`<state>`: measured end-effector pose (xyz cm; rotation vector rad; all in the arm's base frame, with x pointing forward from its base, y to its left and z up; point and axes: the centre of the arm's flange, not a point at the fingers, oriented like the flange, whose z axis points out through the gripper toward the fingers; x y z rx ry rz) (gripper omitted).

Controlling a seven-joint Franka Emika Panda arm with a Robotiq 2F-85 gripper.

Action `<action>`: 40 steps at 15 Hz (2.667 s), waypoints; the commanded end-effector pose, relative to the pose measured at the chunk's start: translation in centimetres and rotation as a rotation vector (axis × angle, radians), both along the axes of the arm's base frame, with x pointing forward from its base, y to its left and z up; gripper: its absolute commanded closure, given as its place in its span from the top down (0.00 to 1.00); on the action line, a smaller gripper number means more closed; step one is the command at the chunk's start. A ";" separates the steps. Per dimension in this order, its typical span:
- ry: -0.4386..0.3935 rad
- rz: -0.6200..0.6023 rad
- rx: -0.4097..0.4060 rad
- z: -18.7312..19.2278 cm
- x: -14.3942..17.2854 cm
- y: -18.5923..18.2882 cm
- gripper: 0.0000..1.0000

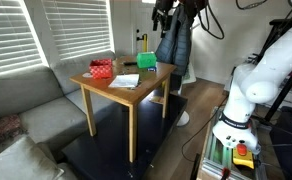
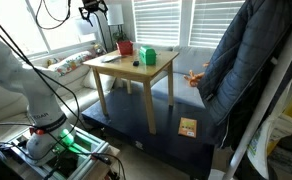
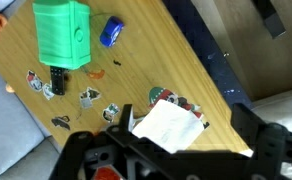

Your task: Pour the contents of the red basket on the counter

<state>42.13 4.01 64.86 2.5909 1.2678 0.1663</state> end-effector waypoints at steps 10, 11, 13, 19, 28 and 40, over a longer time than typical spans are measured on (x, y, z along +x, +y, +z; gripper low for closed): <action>-0.015 0.048 -0.006 -3.6 6.5 2.8 1.00; -0.018 0.048 -0.005 -3.4 6.5 2.8 1.00; -0.019 0.048 -0.005 -3.4 6.5 2.8 1.00; -0.058 0.069 0.097 -3.7 11.6 3.1 1.00; -0.099 0.131 0.177 -6.6 21.8 8.2 1.00; -0.085 0.094 0.236 -12.5 29.8 12.3 1.00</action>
